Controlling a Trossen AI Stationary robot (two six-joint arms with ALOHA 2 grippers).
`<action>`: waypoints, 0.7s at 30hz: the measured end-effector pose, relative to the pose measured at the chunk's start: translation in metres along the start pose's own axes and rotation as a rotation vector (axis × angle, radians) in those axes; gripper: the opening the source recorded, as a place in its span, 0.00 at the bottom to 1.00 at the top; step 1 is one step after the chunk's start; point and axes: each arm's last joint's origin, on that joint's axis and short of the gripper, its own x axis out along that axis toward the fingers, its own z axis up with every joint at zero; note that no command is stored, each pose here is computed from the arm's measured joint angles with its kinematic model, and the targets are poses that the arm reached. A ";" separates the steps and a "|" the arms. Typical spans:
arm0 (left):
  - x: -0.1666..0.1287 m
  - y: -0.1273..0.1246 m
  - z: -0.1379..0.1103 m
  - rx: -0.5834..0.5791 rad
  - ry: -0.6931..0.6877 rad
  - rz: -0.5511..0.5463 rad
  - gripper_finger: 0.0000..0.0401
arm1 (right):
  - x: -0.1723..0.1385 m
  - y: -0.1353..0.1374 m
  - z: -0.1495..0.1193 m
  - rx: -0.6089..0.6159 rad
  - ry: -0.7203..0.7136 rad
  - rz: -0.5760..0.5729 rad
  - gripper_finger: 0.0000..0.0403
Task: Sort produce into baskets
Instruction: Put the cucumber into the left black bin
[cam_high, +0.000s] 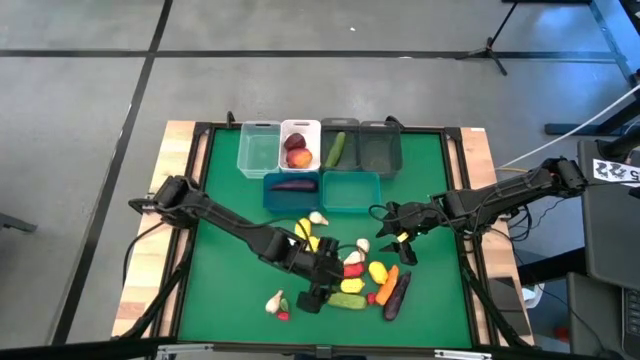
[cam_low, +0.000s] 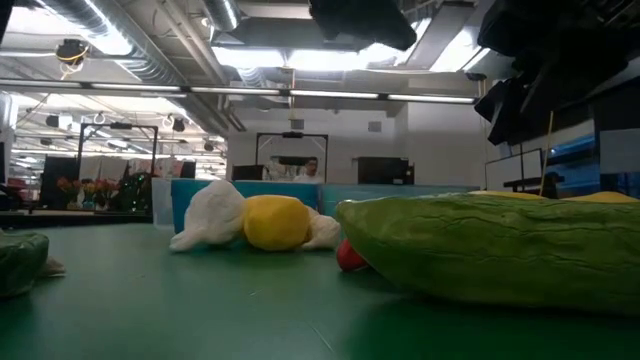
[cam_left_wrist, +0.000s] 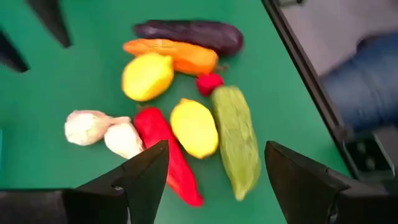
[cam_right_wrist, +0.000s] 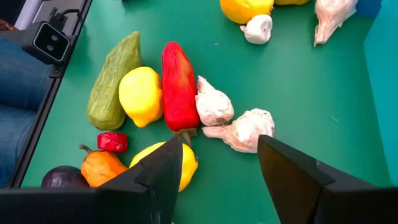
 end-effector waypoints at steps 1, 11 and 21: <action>0.002 0.003 -0.001 -0.028 0.008 -0.003 0.66 | 0.000 0.000 0.000 0.005 0.001 0.000 0.52; 0.060 -0.009 -0.017 -0.146 0.124 -0.158 0.69 | 0.000 0.000 -0.001 0.034 0.008 -0.001 0.52; 0.074 -0.023 -0.021 -0.137 0.181 -0.127 0.69 | 0.000 0.000 -0.001 0.052 0.007 0.001 0.52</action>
